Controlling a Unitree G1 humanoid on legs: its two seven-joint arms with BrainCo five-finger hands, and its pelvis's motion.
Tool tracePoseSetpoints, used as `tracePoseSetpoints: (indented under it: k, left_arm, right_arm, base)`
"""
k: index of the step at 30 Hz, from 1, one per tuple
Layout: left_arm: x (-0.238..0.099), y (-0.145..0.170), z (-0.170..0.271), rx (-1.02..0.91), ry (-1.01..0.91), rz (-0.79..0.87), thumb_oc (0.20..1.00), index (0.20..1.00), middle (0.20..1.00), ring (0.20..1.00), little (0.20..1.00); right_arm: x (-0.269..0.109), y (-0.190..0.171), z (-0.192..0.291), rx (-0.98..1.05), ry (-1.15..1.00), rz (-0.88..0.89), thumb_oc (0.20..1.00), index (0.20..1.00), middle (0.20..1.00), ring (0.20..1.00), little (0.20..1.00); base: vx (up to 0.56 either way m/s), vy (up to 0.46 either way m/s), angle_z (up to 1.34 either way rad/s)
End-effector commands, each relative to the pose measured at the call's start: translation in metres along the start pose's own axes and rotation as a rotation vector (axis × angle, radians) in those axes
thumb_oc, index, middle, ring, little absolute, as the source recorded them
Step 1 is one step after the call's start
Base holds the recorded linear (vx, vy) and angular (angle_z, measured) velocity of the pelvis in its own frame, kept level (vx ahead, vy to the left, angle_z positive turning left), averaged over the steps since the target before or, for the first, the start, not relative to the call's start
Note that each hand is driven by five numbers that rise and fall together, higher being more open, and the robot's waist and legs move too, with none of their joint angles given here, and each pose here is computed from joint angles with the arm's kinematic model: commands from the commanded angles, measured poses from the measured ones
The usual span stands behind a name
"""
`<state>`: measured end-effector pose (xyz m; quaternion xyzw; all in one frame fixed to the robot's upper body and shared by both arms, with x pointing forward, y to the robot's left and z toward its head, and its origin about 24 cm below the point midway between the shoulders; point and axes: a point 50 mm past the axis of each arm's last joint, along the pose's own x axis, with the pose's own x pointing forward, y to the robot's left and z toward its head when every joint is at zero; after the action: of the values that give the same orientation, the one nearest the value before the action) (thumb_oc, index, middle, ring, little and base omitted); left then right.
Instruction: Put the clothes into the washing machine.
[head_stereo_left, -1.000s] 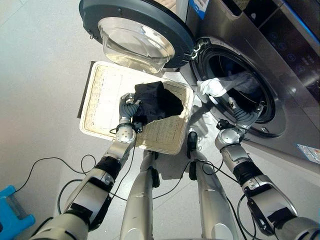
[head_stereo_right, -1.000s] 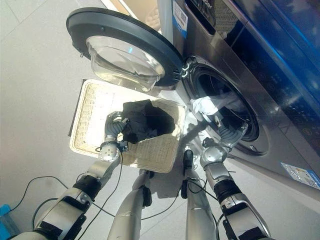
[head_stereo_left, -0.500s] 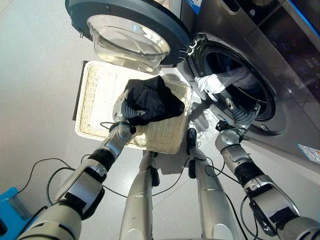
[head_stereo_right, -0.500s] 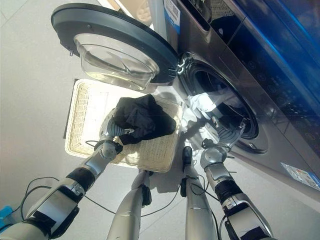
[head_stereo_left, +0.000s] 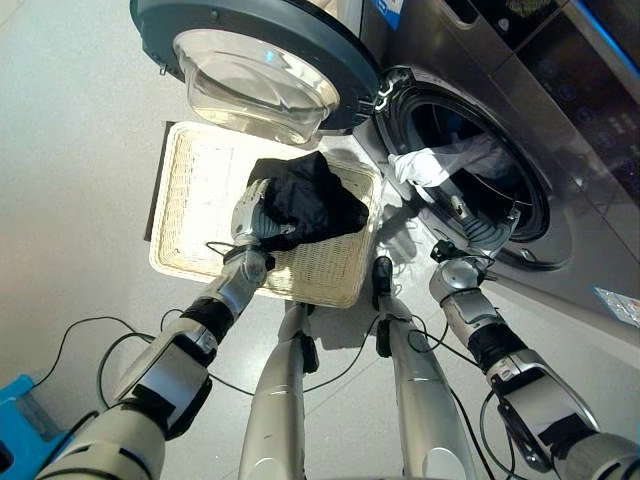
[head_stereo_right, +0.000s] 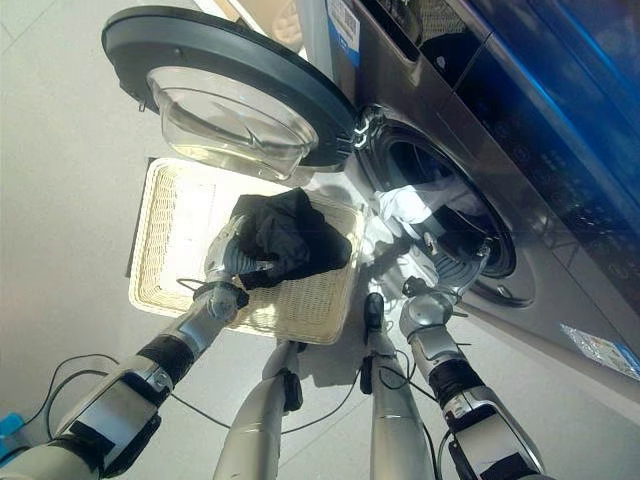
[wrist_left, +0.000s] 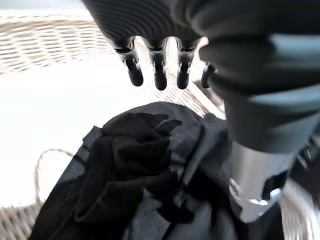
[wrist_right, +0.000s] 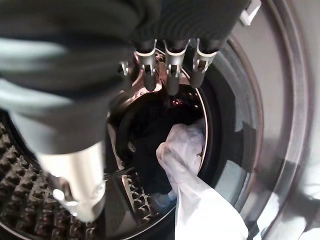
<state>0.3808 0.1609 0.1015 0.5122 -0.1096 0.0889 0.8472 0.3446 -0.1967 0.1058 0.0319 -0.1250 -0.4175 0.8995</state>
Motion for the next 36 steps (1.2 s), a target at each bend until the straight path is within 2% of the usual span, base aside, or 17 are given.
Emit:
tracePoseSetpoints:
  k: [1,4,7,16,23,32,36]
  left_arm:
    - [0.009,0.016,0.009,0.172,-0.092,0.114,1.0,1.0,1.0,1.0,1.0]
    - [0.016,0.025,0.016,0.394,-0.185,0.178,1.0,1.0,1.0,1.0,1.0]
    - [0.02,0.027,0.023,0.496,-0.216,0.19,1.0,1.0,1.0,1.0,1.0]
    - [0.022,0.013,0.019,0.641,-0.104,0.073,1.0,1.0,1.0,1.0,1.0]
    - [0.03,0.022,0.008,0.637,0.042,0.029,1.0,1.0,1.0,1.0,1.0]
    - [0.034,0.021,-0.005,0.637,0.245,-0.191,1.0,1.0,1.0,1.0,1.0]
    - [0.031,0.018,-0.009,0.636,0.277,-0.224,1.0,1.0,1.0,1.0,1.0]
  right_arm:
    - [-0.005,0.006,0.01,0.099,-0.015,0.017,1.0,1.0,1.0,1.0,1.0]
    - [-0.004,0.006,0.009,0.11,-0.003,0.015,1.0,1.0,1.0,1.0,1.0]
    - [-0.005,0.007,0.009,0.117,-0.001,0.013,1.0,1.0,1.0,1.0,1.0]
    - [-0.009,0.014,0.011,0.156,-0.001,0.014,1.0,1.0,1.0,1.0,1.0]
    - [-0.01,0.022,0.023,0.223,-0.006,0.019,1.0,1.0,1.0,1.0,1.0]
    - [-0.01,0.032,0.036,0.3,0.008,0.008,1.0,1.0,1.0,1.0,1.0]
    - [-0.009,0.033,0.038,0.319,0.009,-0.005,1.0,1.0,1.0,1.0,1.0]
  base:
    - [0.0,0.0,0.0]
    - [0.0,0.0,0.0]
    - [0.0,0.0,0.0]
    - [0.0,-0.009,-0.01]
    - [-0.01,-0.015,0.0]
    - [0.0,-0.033,-0.01]
    - [0.0,-0.024,0.0]
